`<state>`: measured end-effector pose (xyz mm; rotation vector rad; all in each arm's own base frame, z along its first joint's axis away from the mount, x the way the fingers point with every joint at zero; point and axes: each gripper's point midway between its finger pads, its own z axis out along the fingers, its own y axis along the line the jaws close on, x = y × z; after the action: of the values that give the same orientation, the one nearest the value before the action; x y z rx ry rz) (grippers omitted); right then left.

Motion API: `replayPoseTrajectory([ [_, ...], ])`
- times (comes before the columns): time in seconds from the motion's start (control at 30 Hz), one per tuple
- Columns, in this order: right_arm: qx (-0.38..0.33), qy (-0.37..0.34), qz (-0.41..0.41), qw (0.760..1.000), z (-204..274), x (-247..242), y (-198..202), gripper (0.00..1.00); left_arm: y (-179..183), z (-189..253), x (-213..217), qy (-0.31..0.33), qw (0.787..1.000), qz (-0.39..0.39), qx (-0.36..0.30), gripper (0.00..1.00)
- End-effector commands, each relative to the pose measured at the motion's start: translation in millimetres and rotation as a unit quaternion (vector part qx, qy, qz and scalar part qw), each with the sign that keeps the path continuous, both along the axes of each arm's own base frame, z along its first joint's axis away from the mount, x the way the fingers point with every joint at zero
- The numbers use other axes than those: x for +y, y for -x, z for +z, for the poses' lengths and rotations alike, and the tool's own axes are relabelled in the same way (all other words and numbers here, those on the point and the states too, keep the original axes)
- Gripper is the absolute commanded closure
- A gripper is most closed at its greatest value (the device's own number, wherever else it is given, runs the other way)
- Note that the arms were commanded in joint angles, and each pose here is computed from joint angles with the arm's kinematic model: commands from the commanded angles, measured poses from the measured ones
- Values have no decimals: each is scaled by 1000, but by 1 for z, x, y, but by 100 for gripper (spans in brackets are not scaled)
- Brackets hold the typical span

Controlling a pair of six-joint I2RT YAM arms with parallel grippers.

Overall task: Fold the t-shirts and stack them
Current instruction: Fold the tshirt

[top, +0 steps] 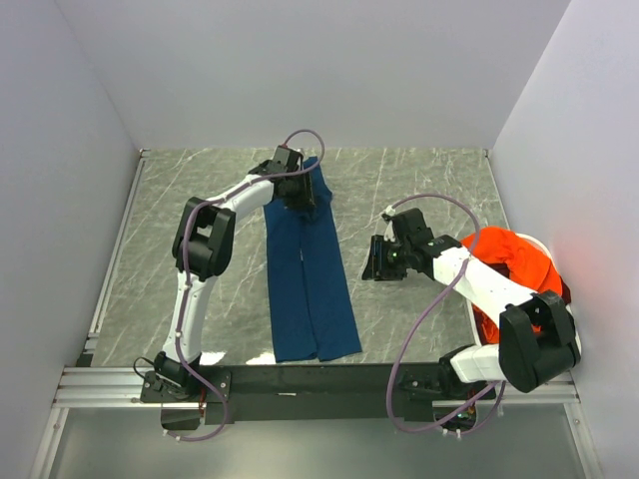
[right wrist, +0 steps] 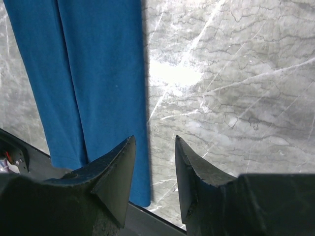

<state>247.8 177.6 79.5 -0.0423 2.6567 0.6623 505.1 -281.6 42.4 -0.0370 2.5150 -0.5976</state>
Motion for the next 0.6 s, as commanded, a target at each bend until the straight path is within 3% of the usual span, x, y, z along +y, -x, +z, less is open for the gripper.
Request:
replayPoseTrajectory([
  [0.0,-6,-6,0,1000,-2,1,-5,55,-6,18,-17,28,999,-12,-23,51],
  [0.23,-4,-4,-1,1000,-6,1,-5,55,-2,35,-26,30,998,-14,-49,51],
  [0.43,-6,-7,-1,1000,-4,4,-10,55,-1,15,-31,27,999,-18,-27,51],
  [0.57,-10,-13,-6,1000,-1,5,-17,55,1,14,-31,26,999,-21,-26,62],
])
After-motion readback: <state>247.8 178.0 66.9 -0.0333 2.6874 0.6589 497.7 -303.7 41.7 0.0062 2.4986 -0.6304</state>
